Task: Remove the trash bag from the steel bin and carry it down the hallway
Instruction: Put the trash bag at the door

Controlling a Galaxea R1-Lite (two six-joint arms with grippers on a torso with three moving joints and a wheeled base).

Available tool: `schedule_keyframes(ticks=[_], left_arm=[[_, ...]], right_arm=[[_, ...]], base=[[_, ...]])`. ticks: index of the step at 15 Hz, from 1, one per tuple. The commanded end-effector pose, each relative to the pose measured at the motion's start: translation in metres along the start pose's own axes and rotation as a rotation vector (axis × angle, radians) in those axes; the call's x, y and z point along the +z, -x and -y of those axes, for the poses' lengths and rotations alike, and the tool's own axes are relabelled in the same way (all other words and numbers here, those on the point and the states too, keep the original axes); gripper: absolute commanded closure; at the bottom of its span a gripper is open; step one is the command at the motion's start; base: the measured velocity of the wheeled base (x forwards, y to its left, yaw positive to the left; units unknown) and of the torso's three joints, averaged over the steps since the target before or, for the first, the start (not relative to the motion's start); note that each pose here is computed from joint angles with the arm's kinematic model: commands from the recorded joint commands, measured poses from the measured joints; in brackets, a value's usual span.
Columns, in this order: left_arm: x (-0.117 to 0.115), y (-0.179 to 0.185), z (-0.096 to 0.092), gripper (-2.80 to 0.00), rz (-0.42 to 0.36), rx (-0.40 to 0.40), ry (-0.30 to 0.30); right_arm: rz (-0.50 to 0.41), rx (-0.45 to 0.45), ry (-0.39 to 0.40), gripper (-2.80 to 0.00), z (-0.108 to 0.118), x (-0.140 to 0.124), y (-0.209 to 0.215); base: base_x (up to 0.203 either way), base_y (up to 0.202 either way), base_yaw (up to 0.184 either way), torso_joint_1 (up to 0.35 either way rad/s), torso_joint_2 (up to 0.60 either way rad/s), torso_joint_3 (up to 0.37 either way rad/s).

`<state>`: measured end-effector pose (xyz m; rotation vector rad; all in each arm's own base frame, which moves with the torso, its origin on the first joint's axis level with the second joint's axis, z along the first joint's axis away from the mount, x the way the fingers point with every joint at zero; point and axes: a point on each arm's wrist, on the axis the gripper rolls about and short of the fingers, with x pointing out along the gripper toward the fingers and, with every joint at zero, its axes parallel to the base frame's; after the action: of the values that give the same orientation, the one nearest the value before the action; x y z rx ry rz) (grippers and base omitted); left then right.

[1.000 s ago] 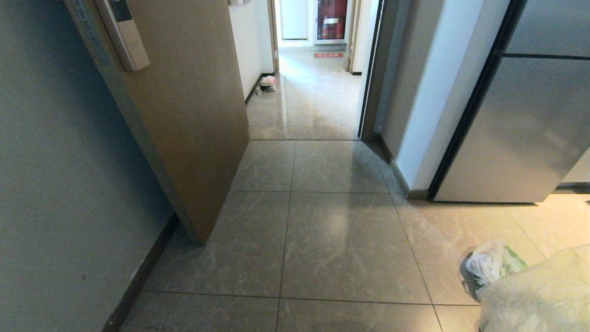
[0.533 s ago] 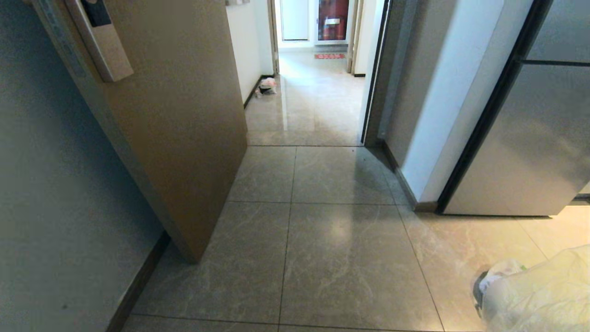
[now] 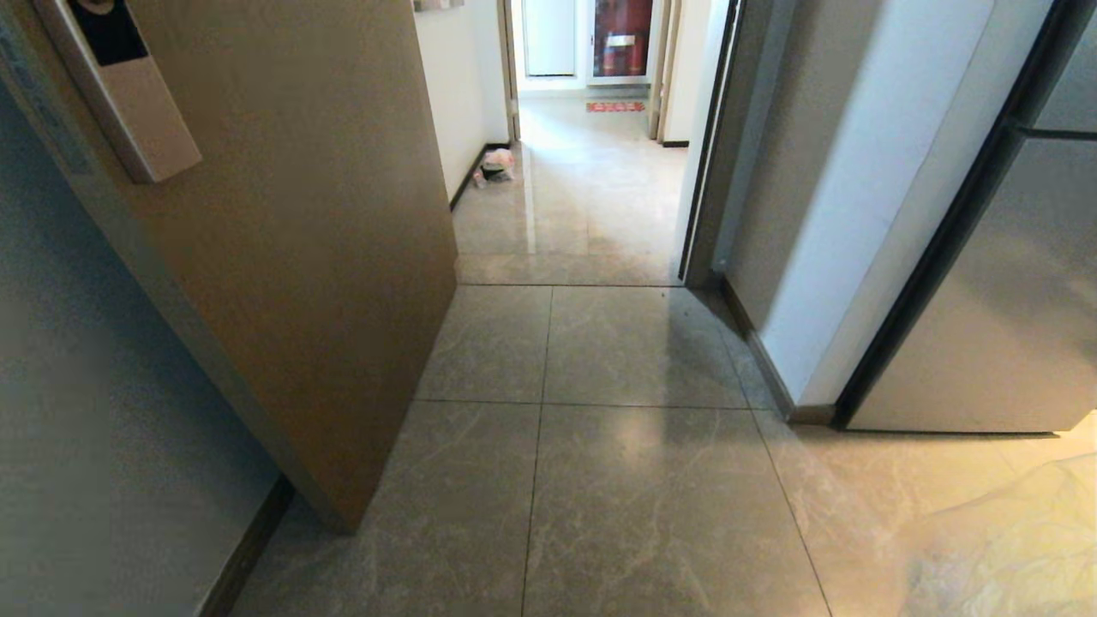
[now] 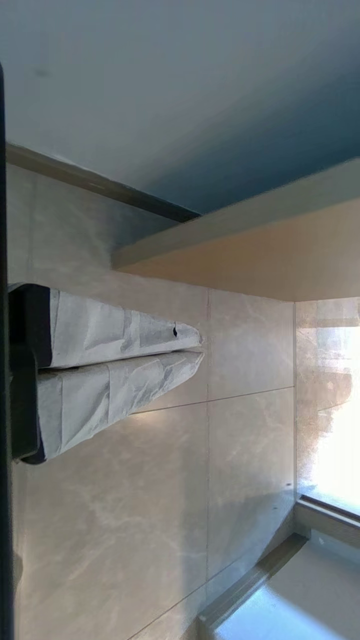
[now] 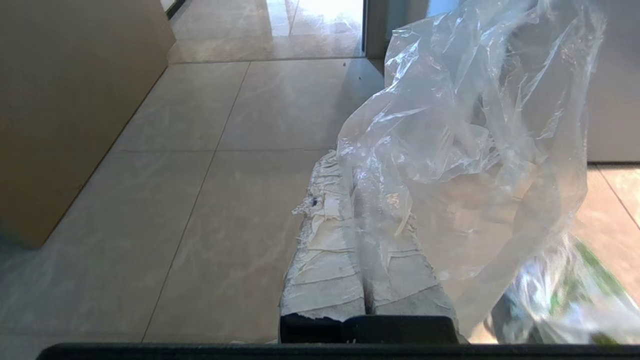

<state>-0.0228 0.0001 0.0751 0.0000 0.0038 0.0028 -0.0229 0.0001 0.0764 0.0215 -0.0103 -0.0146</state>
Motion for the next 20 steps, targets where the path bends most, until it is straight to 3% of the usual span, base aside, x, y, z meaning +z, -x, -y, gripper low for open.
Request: schedule_keyframes(ticks=[1, 20], left_arm=[[-0.0001, 0.0000, 0.0000, 0.00, -0.001, 0.000, 0.002], [-0.0001, 0.0000, 0.0000, 0.00, -0.001, 0.000, 0.001]], right_arm=[[-0.002, 0.001, 0.000, 0.00, 0.0000, -0.0004, -0.0002], [-0.002, 0.001, 0.000, 0.00, 0.0000, -0.0004, -0.0002]], base=[[0.189, 0.000, 0.003, 0.000, 0.00, 0.006], [0.192, 0.000, 0.001, 0.003, 0.00, 0.003]])
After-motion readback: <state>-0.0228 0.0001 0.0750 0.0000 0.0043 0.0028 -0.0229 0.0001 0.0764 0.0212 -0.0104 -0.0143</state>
